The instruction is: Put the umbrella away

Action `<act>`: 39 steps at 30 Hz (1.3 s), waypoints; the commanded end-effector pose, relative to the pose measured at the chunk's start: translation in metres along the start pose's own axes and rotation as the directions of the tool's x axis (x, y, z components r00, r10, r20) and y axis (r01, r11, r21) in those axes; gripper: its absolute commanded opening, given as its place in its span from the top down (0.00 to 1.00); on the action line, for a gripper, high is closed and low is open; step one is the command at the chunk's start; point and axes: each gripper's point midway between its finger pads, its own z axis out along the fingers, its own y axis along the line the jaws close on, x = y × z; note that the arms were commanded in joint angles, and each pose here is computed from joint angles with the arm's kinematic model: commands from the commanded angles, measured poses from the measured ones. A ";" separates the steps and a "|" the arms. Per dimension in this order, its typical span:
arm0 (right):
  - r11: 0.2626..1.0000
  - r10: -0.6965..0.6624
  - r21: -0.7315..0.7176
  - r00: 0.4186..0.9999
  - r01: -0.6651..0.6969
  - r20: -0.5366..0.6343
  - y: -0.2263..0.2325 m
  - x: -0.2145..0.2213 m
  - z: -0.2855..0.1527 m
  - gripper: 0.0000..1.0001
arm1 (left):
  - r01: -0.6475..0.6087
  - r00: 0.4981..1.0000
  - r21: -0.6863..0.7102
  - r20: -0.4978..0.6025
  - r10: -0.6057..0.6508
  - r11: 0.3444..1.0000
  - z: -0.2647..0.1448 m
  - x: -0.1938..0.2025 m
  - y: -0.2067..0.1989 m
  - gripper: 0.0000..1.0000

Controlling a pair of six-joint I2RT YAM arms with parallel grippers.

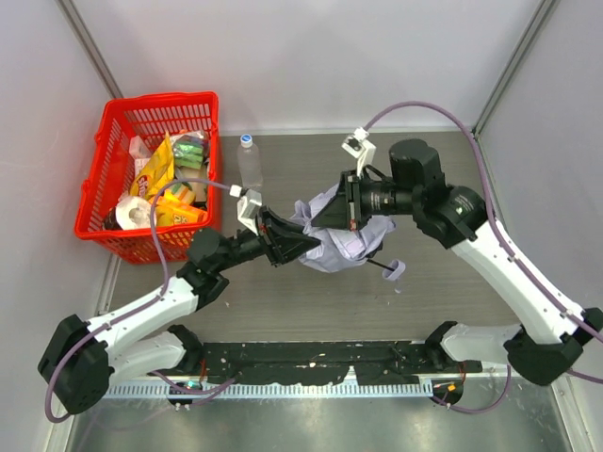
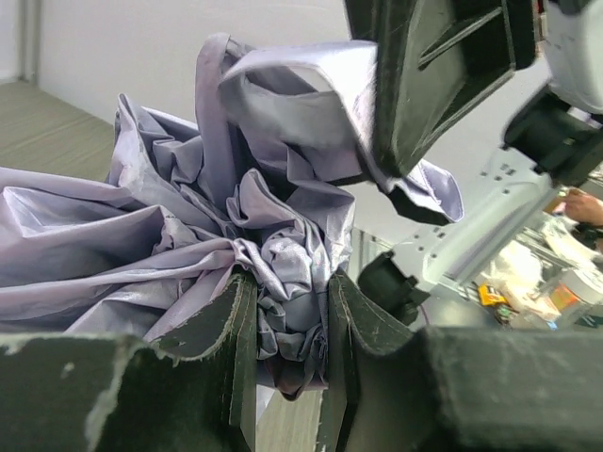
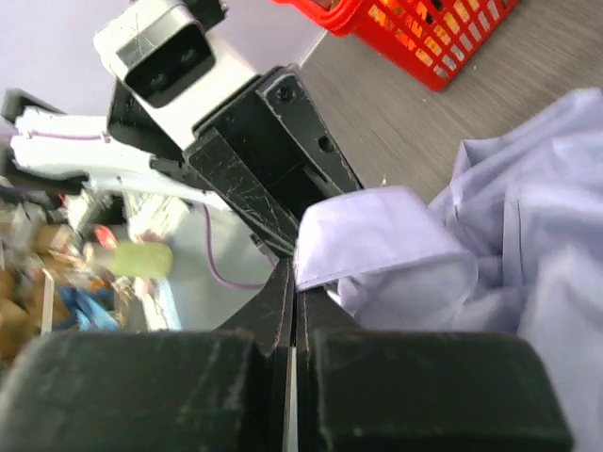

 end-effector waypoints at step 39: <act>0.894 -0.340 0.365 0.924 0.261 0.173 -0.077 0.066 -0.063 0.35 | -0.034 0.959 -0.470 0.232 0.160 0.882 -0.026 -0.093 0.048 1.00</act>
